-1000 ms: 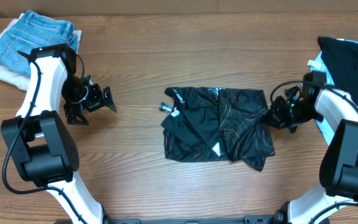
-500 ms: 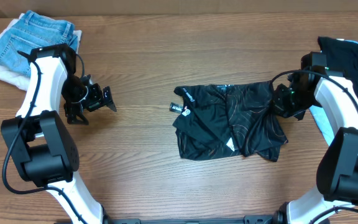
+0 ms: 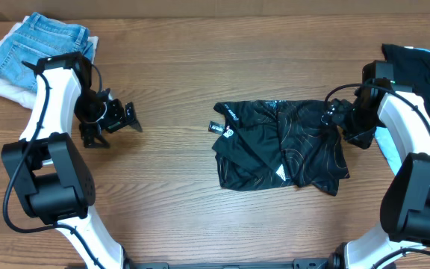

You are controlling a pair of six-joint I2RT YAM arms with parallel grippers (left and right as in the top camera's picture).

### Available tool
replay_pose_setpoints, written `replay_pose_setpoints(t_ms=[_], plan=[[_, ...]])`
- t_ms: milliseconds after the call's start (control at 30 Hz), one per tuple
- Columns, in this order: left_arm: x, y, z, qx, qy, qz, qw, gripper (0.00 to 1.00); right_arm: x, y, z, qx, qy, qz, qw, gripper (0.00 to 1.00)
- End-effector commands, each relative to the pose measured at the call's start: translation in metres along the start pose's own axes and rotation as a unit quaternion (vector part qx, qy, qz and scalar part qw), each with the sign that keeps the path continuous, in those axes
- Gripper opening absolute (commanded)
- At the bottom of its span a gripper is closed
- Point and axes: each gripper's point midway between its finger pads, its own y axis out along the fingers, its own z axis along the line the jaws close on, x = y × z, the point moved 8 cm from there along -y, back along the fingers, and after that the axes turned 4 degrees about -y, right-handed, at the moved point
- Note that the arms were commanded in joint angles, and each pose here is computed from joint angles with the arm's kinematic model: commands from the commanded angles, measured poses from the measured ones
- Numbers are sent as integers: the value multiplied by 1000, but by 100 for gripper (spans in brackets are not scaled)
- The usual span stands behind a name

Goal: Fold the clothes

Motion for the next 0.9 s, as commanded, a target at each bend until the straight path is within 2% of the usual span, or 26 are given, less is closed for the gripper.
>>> replay_pose_setpoints(t_ms=[0,167,267,333,567,667,867], plan=[[-1,3,-22,-55,48,8,997,100,7,-21,3,0,16,-27,1000,89],[-8,8,-60,-131,120,14,984,100,10,-38,7,2,15,-27,1000,94],[-16,17,-88,-144,153,15,978,92,11,-41,7,2,15,-27,1000,98],[-24,25,-108,-144,163,20,976,85,11,-41,7,1,15,-27,1000,100],[-54,57,-167,-124,179,37,975,82,9,-41,8,5,14,-21,1000,100],[-64,74,-180,-113,166,56,978,79,8,-41,7,3,14,-17,1000,100],[-68,114,-190,-90,156,90,979,79,5,-41,7,2,-5,-9,1000,100]])
